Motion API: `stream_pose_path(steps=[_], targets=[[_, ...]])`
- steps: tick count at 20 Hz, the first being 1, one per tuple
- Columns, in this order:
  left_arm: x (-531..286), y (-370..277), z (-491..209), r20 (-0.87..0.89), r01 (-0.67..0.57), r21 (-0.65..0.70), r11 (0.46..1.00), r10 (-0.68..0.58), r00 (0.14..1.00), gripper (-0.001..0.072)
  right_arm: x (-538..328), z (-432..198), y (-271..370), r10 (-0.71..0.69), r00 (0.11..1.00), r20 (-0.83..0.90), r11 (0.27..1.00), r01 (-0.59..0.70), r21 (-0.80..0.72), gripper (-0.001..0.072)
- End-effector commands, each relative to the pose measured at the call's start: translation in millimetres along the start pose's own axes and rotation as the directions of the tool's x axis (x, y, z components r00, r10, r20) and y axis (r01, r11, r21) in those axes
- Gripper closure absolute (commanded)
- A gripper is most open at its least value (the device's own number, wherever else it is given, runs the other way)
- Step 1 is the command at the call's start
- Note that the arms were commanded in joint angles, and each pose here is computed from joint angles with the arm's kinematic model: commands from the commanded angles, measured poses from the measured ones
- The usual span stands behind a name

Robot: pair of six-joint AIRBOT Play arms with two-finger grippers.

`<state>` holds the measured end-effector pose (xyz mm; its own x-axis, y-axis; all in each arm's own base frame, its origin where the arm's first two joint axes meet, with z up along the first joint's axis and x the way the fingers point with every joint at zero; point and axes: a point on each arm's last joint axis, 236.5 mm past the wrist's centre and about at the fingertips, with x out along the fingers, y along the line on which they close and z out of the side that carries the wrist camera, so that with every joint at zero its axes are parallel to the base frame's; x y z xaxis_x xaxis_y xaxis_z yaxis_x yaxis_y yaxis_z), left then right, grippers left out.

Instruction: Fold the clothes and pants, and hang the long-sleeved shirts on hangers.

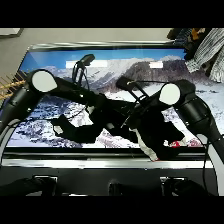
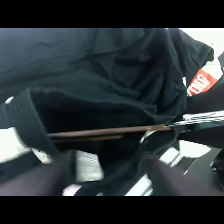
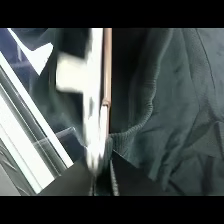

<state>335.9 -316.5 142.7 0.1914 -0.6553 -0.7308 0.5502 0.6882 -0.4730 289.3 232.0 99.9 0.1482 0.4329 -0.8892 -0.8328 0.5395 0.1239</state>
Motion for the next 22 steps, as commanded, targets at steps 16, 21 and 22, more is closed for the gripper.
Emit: stream_pose_path(steps=[16,21,22], targets=[[-34,150,-88,-0.033,-0.213,0.57,0.793,0.282,0.959,0.0083,-17,-8,-2,0.234,0.97,0.069,0.898,-0.188,-0.398,0.0673],[3,121,-74,0.02,-0.14,0.586,0.798,0.159,0.987,0.0083,-13,-9,-5,0.231,0.971,0.064,0.9,-0.188,-0.392,0.0673],[8,109,-72,0.025,-0.099,0.587,0.804,0.104,0.994,0.0082,-12,-9,-5,0.229,0.971,0.062,0.901,-0.188,-0.392,0.0673]])
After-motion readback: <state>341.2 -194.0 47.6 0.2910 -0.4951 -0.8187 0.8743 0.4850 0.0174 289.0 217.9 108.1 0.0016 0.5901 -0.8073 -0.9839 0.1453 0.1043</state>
